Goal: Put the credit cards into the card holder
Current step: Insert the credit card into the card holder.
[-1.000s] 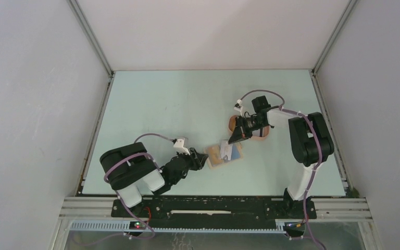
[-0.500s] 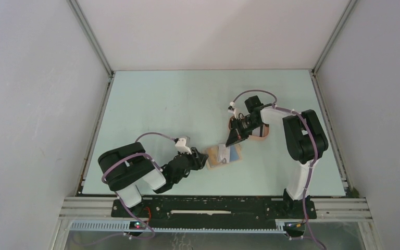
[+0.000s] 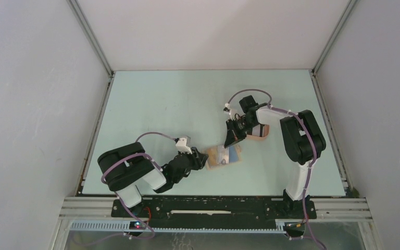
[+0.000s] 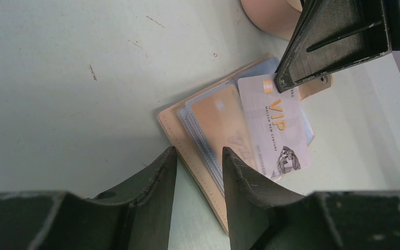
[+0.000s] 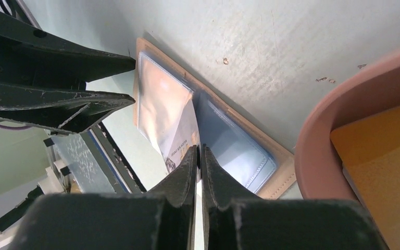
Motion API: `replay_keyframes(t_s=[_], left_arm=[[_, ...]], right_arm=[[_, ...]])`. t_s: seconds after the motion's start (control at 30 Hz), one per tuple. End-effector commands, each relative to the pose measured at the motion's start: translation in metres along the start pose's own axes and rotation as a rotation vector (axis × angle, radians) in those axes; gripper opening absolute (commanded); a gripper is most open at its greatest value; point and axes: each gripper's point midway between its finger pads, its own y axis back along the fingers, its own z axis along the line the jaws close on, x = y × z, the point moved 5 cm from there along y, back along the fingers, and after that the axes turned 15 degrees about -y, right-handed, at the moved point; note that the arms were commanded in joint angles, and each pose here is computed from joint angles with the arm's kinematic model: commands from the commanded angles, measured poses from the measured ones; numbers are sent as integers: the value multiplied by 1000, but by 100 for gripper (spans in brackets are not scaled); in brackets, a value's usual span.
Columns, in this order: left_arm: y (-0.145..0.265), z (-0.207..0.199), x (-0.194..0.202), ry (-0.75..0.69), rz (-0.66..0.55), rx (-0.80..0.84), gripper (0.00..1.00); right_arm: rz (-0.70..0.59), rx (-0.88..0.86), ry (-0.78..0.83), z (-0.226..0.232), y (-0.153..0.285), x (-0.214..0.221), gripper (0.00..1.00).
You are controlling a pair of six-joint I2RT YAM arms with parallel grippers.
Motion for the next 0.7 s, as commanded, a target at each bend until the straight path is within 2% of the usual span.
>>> replay_keyframes(t_s=[0.0, 0.67], left_arm=[[-6, -13, -13, 1, -30, 28, 42], [-7, -13, -11, -8, -23, 34, 41]], right_arm=[[-5, 48, 24, -2, -5, -7, 10], [9, 181, 87, -4, -12, -5, 12]])
